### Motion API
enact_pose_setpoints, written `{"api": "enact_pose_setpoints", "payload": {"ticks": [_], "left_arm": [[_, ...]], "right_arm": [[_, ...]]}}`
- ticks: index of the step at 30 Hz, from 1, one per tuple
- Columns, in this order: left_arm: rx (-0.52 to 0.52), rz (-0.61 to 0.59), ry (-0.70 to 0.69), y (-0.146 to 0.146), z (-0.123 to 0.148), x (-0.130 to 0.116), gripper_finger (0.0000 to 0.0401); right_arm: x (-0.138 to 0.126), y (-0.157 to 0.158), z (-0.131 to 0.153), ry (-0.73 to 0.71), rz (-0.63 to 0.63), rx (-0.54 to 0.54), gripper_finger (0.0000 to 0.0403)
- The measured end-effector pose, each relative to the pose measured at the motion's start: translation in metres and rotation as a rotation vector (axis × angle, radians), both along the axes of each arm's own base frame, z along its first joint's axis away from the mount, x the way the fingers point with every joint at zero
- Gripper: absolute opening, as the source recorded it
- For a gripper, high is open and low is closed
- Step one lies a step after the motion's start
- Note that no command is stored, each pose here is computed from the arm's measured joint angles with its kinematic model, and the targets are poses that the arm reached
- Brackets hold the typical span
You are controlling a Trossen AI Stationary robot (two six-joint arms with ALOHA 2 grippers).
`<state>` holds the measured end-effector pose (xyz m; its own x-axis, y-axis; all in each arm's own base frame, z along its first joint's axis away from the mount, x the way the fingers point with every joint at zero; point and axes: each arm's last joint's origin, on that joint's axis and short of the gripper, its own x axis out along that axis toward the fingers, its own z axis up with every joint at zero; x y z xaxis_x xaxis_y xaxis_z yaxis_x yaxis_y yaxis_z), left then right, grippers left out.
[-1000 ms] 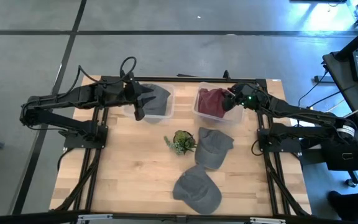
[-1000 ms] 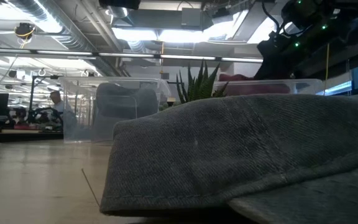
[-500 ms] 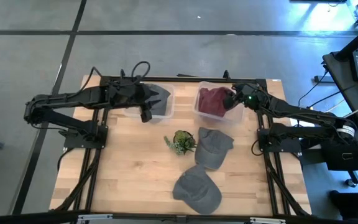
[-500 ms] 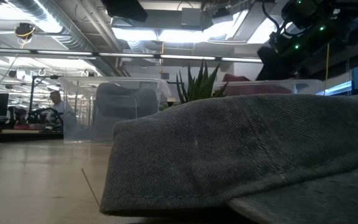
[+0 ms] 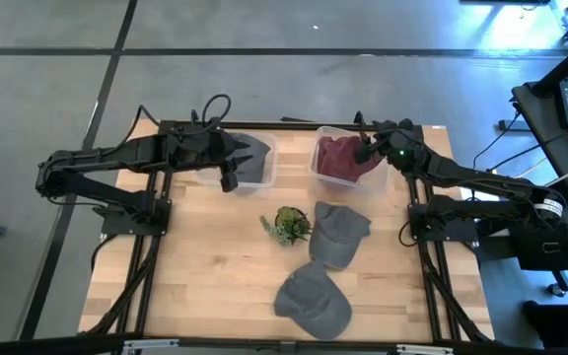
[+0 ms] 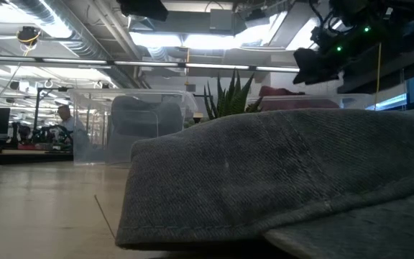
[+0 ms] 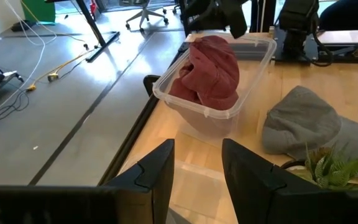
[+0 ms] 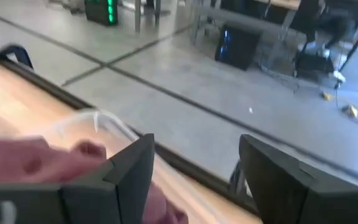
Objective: Pick & Place hat
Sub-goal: Put the top gray cap into the left transparent bin
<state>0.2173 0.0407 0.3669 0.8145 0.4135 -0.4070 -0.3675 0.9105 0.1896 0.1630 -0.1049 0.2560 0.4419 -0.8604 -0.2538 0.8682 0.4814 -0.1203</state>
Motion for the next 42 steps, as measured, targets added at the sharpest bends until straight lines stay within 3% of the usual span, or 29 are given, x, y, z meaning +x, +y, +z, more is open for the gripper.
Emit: {"api": "enact_pose_setpoints", "payload": {"ticks": [4,11,13,15,22,27,31,35,42], "left_arm": [[-0.001,0.0,0.007,0.0,-0.001,0.0,0.013],[-0.001,0.0,0.009,0.0,-0.001,0.0,0.0131],[-0.001,0.0,0.011,0.0,-0.001,0.0,0.0132],[-0.001,0.0,0.011,0.0,-0.001,0.0,0.0131],[-0.001,0.0,0.008,0.0,-0.001,0.0,0.0128],[-0.003,-0.005,0.008,0.0,-0.001,0.0,0.0128],[-0.004,-0.006,0.008,0.0,-0.001,0.0,0.0128],[-0.004,-0.007,0.007,0.0,-0.001,0.0,0.0128],[-0.009,-0.004,0.004,0.0,-0.001,0.0,0.0128]], "right_arm": [[0.003,0.001,0.008,-0.028,0.062,-0.068,0.0233],[0.016,0.03,0.01,-0.06,0.695,0.007,0.0233],[0.02,0.043,0.009,-0.086,0.8,0.059,0.0233],[0.023,0.056,0.008,-0.088,0.822,0.114,0.0233],[0.024,0.094,0.025,0.173,0.689,0.239,0.0233],[0.025,0.118,0.032,0.198,0.636,0.529,0.0233],[0.029,0.135,0.009,0.311,0.527,0.702,0.0233],[0.036,0.147,-0.024,0.349,0.333,0.826,0.0233],[0.047,0.156,-0.063,0.33,0.054,0.894,0.0233]]}}
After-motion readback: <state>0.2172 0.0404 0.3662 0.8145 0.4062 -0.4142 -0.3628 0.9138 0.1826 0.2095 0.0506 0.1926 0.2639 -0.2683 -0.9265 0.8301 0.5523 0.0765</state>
